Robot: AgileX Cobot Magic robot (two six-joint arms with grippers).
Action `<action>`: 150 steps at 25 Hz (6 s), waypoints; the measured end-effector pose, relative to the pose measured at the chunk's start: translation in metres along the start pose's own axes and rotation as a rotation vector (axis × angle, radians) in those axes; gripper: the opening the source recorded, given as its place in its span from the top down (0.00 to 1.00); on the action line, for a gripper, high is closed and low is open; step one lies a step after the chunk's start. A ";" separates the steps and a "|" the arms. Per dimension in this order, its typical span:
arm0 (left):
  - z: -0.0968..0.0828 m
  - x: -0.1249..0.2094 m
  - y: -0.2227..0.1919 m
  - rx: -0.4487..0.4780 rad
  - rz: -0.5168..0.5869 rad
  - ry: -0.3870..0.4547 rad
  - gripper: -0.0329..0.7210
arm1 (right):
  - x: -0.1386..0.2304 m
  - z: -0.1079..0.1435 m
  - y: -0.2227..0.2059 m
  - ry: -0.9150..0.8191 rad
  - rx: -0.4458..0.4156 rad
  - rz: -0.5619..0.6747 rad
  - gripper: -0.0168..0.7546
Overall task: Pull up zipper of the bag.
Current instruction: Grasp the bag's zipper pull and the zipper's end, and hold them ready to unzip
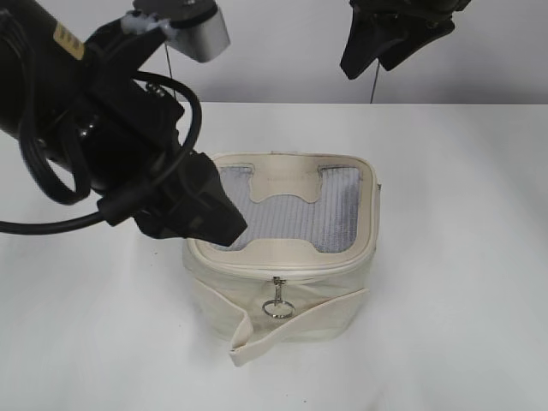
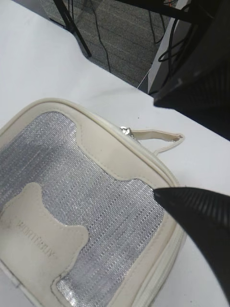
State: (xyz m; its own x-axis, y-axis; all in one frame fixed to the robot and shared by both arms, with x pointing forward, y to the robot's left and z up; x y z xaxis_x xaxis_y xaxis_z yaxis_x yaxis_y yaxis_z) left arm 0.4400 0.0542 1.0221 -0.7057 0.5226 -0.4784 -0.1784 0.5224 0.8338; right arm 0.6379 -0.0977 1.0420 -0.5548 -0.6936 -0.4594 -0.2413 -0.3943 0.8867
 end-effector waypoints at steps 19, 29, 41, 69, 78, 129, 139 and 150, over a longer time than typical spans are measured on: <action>0.036 -0.030 0.058 -0.081 -0.039 0.036 0.42 | 0.014 0.012 0.014 -0.026 -0.005 0.011 0.34; 0.033 -0.016 0.075 -0.082 0.027 0.032 0.42 | 0.037 0.024 0.028 -0.040 0.006 0.042 0.34; 0.042 -0.046 0.066 -0.112 -0.135 0.032 0.42 | 0.036 0.033 0.055 -0.038 0.032 -0.010 0.34; 0.057 -0.148 -0.058 0.121 0.011 -0.037 0.42 | 0.158 0.081 0.079 -0.126 0.106 0.153 0.34; 0.054 -0.157 -0.101 0.250 0.061 -0.029 0.37 | 0.183 0.087 0.064 -0.145 0.081 0.232 0.34; 0.050 -0.137 -0.127 0.171 0.181 -0.124 0.82 | 0.154 0.033 -0.028 -0.179 0.090 -0.113 0.34; 0.046 -0.137 -0.126 0.201 0.181 -0.109 0.82 | 0.168 0.052 -0.051 -0.219 -0.048 -0.175 0.34; 0.029 -0.134 -0.130 0.225 0.189 -0.139 0.83 | 0.171 0.044 -0.060 -0.196 0.023 -0.228 0.34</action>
State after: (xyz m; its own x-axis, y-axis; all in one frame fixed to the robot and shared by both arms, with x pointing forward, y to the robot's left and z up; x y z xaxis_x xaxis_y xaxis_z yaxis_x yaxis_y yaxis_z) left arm 0.5778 -0.0647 0.9696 -0.6091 0.7034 -0.3663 0.1138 0.5346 0.8374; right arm 0.5227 -0.1662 0.9124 -0.6266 -0.4583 -0.6303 -0.3939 -0.5116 0.7636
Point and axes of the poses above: a point on each arm's last joint axis where the gripper is mounted, y pointing back along that axis away from the gripper, z along the wrist's bending axis when the last joint is at zero, x = y × z, the point moved 6 cm from there along -y, pointing out along that axis toward the gripper, and after that the axes turned 15 degrees about y, right-handed, at the moved point
